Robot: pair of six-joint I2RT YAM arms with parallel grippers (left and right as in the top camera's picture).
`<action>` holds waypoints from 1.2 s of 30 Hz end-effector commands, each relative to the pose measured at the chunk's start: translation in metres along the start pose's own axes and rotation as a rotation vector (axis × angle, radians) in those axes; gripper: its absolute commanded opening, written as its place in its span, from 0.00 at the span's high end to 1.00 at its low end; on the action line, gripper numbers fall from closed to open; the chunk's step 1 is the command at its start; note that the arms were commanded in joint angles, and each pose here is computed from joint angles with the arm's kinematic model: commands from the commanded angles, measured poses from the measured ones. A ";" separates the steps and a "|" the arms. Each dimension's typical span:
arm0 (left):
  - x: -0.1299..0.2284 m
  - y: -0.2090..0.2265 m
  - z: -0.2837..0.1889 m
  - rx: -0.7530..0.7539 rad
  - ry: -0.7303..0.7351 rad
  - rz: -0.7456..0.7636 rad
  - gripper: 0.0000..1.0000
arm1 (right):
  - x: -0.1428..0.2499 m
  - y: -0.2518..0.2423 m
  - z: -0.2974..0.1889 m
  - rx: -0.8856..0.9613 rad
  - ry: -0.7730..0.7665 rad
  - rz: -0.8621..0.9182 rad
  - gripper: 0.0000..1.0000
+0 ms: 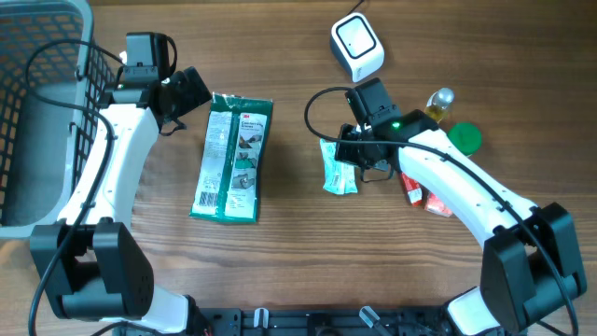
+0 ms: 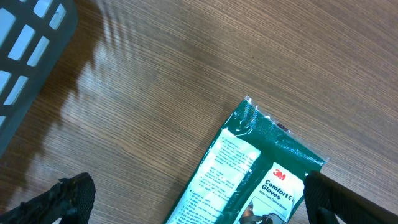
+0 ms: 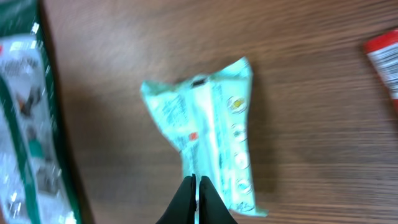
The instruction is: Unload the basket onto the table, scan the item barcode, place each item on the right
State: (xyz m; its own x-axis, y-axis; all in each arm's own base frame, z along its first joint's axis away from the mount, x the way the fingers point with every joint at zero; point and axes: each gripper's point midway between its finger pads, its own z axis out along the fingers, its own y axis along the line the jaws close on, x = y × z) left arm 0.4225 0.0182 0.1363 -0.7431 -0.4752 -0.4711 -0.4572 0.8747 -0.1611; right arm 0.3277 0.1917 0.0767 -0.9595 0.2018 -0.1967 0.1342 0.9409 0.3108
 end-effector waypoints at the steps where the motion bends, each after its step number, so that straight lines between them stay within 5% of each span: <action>1: -0.005 0.001 -0.003 -0.006 -0.017 0.000 0.00 | 0.027 0.009 0.014 -0.086 0.139 -0.113 0.96; 10: -0.005 0.000 -0.003 -0.005 -0.017 0.000 0.00 | 0.036 0.004 0.029 -0.096 0.201 -0.175 0.96; 16: -0.005 0.000 -0.003 -0.005 -0.017 0.000 0.00 | 0.029 0.011 0.013 -0.335 0.265 -0.204 0.96; 27: -0.005 0.001 -0.002 -0.006 -0.017 0.000 0.00 | 0.041 0.006 0.045 -0.506 0.181 -0.241 0.96; 36: -0.005 0.000 -0.003 -0.005 -0.017 0.000 0.00 | 0.065 -0.027 0.108 -0.431 0.248 0.018 0.96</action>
State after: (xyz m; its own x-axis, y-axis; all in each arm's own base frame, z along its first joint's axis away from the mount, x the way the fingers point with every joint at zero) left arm 0.4225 0.0180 0.1363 -0.7433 -0.4749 -0.4711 -0.4568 0.8748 -0.1611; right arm 0.3096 0.2246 0.0098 -0.9844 0.0001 -0.1760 -0.1311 0.6667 0.7337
